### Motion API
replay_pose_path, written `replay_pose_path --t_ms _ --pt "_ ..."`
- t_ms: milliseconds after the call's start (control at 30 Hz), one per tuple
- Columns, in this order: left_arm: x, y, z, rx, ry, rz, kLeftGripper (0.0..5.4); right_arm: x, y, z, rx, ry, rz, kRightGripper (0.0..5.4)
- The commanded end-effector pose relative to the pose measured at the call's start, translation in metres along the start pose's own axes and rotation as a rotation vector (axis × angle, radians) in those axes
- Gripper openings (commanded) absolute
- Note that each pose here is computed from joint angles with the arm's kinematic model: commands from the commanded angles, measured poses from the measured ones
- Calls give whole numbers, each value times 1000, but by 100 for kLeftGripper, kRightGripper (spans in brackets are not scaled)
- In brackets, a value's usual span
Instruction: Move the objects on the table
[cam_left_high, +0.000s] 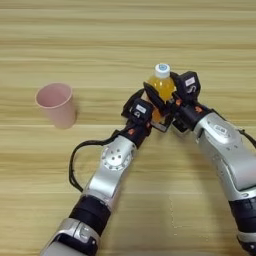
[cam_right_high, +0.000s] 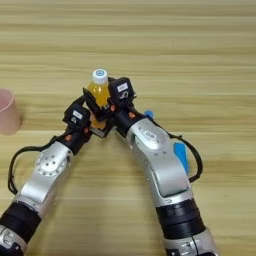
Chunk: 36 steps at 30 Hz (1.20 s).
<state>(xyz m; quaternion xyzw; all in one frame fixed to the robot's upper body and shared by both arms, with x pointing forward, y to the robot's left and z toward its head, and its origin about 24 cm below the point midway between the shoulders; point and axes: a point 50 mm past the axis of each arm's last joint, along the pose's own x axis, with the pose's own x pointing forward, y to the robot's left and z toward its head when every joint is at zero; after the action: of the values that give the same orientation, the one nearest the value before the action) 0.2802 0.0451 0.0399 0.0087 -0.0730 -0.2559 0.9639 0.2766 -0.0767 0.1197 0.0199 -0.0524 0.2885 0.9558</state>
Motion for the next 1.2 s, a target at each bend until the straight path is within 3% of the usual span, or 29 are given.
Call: replay_pose_path --t_ms 33,333,967,1200 --pt "3 -8 4 -29 -29 1 424 1 0 6 0 -33 -2 343" --pt "3 -8 5 -29 -38 -1 343 1 -1 6 0 -32 -2 343" --pt "2 -9 5 -34 -41 -12 339 1 -1 5 -4 -27 -2 343" --pt "2 -8 5 -34 -39 -10 338 1 1 5 -15 -30 6 435"
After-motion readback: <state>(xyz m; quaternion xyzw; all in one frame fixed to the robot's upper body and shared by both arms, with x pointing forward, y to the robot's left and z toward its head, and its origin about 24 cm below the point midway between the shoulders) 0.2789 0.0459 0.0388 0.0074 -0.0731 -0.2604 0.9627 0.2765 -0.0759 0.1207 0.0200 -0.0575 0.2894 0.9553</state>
